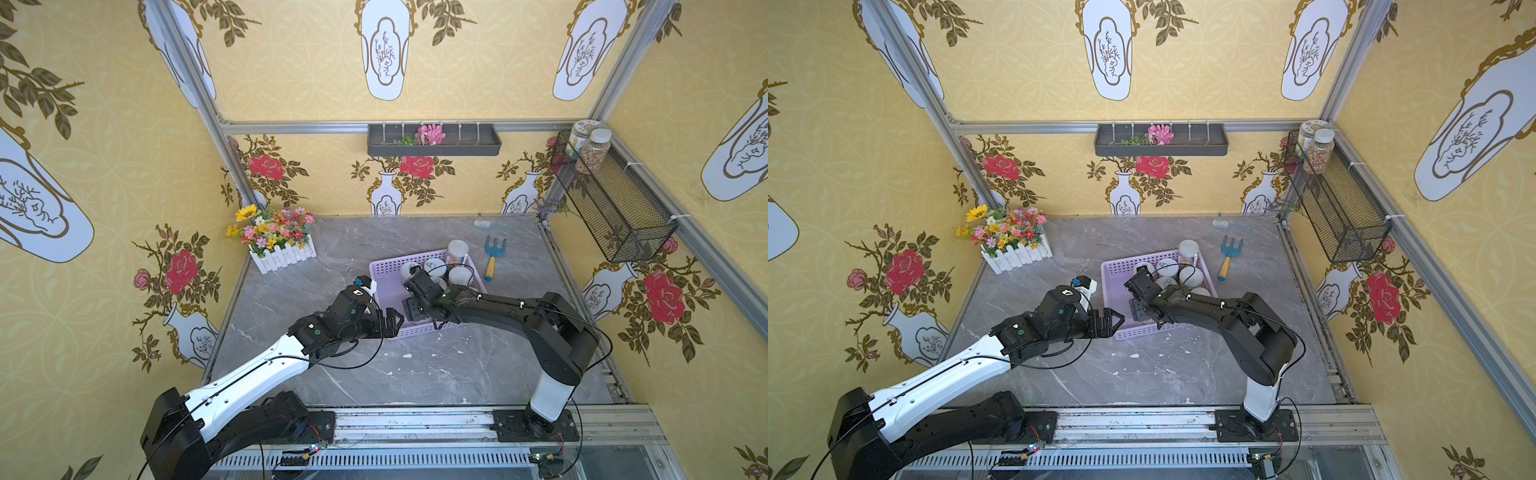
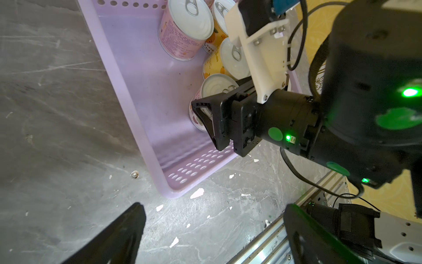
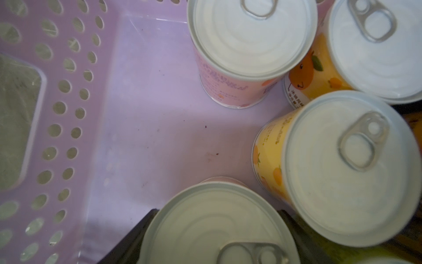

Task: Put the canned food in the basket
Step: Place the canned food in the basket.

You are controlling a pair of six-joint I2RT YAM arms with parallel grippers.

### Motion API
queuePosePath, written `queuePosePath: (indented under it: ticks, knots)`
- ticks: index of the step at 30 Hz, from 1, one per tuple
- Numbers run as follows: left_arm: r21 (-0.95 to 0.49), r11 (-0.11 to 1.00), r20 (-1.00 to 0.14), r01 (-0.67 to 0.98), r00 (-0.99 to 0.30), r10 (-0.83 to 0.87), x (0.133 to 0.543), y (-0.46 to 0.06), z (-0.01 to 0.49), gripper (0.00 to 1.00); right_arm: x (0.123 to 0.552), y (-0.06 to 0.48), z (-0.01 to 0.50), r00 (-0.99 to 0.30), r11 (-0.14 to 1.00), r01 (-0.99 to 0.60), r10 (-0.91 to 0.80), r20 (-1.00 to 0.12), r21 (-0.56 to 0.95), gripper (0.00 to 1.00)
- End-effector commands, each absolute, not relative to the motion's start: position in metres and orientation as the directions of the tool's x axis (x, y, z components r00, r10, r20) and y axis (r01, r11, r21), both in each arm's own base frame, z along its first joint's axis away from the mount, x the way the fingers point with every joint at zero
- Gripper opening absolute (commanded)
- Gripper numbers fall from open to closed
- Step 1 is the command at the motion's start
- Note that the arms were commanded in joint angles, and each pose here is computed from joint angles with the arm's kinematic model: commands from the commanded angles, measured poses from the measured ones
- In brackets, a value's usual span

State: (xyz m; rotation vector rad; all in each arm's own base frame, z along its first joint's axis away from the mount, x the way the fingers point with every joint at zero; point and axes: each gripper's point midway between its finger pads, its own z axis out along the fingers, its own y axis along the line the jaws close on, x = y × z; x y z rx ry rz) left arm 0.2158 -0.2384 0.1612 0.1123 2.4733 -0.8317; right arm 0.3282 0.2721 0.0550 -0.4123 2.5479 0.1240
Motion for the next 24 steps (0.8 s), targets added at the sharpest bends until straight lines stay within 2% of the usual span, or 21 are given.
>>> queuePosePath:
  ticks: [1,9,12,17,20,24]
  knots:
    - [-0.537,0.808,-0.515,0.244,-0.853,-0.085,0.217,-0.239,0.163,1.00,0.330,0.264,0.057,-0.802,0.956,-0.292,-0.259,-0.538,-0.026,0.80]
    - [-0.526,0.816,-0.512,0.237,-0.855,-0.082,0.219,-0.239,0.159,1.00,0.329,0.267,0.071,-0.794,0.955,-0.298,-0.250,-0.554,-0.005,0.91]
    - [-0.527,0.817,-0.511,0.235,-0.855,-0.084,0.220,-0.240,0.159,1.00,0.327,0.267,0.081,-0.787,0.953,-0.301,-0.241,-0.567,0.013,0.92]
    - [-0.543,0.806,-0.515,0.234,-0.851,-0.100,0.228,-0.248,0.163,1.00,0.312,0.269,0.125,-0.735,0.931,-0.343,-0.183,-0.653,0.125,0.93]
    - [-0.569,0.788,-0.501,0.233,-0.859,-0.108,0.234,-0.261,0.166,1.00,0.308,0.251,0.146,-0.711,0.933,-0.317,-0.115,-0.694,0.171,0.94]
    - [-0.615,0.751,-0.471,0.241,-0.876,-0.105,0.244,-0.286,0.167,1.00,0.310,0.198,0.150,-0.739,0.960,-0.184,0.008,-0.673,0.213,0.96]
